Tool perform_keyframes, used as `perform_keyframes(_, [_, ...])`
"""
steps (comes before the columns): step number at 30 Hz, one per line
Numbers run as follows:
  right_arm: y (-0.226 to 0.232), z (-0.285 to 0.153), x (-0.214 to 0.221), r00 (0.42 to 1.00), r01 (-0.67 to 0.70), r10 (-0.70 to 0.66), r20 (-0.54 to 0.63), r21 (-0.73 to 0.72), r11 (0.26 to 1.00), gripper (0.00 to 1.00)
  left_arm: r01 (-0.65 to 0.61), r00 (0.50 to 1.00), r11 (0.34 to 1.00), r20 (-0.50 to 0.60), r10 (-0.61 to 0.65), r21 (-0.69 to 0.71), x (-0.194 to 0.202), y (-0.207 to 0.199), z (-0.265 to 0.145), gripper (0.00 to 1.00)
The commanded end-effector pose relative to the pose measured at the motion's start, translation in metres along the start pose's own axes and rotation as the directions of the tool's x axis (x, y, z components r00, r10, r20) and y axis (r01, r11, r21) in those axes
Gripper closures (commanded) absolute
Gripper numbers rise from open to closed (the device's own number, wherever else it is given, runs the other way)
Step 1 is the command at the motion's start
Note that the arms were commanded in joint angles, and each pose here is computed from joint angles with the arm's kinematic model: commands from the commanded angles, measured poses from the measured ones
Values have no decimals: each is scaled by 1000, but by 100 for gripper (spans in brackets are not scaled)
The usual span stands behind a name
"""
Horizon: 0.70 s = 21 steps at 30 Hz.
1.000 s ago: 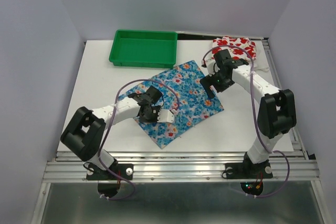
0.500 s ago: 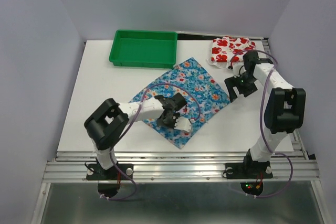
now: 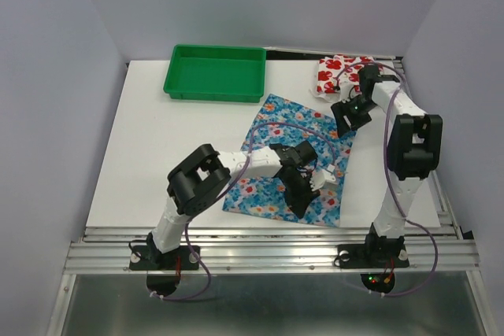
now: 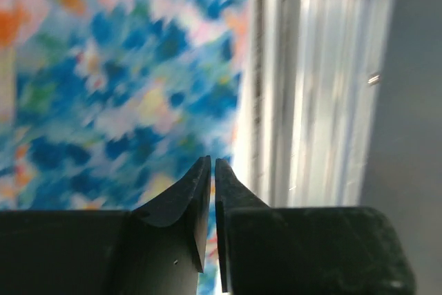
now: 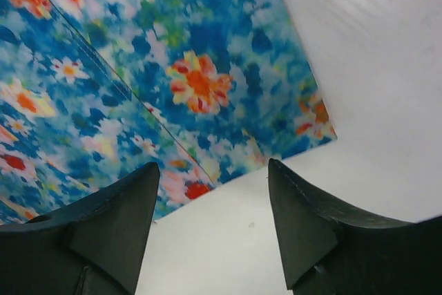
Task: Fold and stack the skirts
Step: Fold the skirt
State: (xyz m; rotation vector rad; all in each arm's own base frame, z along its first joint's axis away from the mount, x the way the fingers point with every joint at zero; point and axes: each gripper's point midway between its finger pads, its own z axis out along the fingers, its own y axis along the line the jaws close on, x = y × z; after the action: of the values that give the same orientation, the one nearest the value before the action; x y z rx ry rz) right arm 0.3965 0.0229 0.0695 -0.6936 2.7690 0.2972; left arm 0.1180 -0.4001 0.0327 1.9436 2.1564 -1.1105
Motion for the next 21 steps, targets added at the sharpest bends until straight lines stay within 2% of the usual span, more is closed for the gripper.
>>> perform_keyframes(1, [11, 2, -34, 995, 44, -35, 89, -97, 994, 31, 57, 988, 987, 133, -78, 149, -46, -46, -8, 78])
perform_keyframes(4, [37, 23, -30, 995, 89, -82, 54, -138, 986, 31, 3, 971, 988, 234, -39, 152, -67, -52, -39, 70])
perform_keyframes(5, [45, 26, -28, 993, 109, -102, 53, -142, 984, 31, -20, 956, 990, 294, -23, 142, -78, -58, -61, 68])
perform_keyframes(6, [57, 34, -31, 988, 151, -144, 59, -137, 979, 31, -45, 936, 986, 353, -15, 162, -84, -58, -75, 66])
perform_keyframes(8, [73, 49, -15, 984, 180, -180, 18, -157, 971, 31, -19, 885, 987, 463, -57, 158, -89, -40, -119, 65])
perform_keyframes(9, [78, 55, -13, 979, 201, -201, 17, -153, 967, 31, -35, 849, 986, 525, -57, 164, -95, -45, -146, 63])
perform_keyframes(10, [92, 64, -4, 973, 226, -231, -9, -173, 959, 31, 0, 818, 991, 571, -77, 134, -93, -29, -173, 62])
perform_keyframes(13, [109, 77, 1, 959, 276, -283, -18, -176, 945, 31, 7, 758, 999, 651, -40, 52, -90, -27, -223, 60])
perform_keyframes(18, [154, 93, 6, 900, 427, -436, -11, -182, 886, 31, 164, 633, 969, 773, 42, -187, -71, 2, -300, 57])
perform_keyframes(20, [167, 96, 4, 864, 496, -503, 6, -176, 850, 31, 211, 606, 939, 790, 92, -270, -61, 13, -321, 55])
perform_keyframes(21, [181, 99, 9, 833, 544, -553, 1, -179, 820, 31, 288, 608, 901, 789, 90, -325, -47, 33, -334, 52])
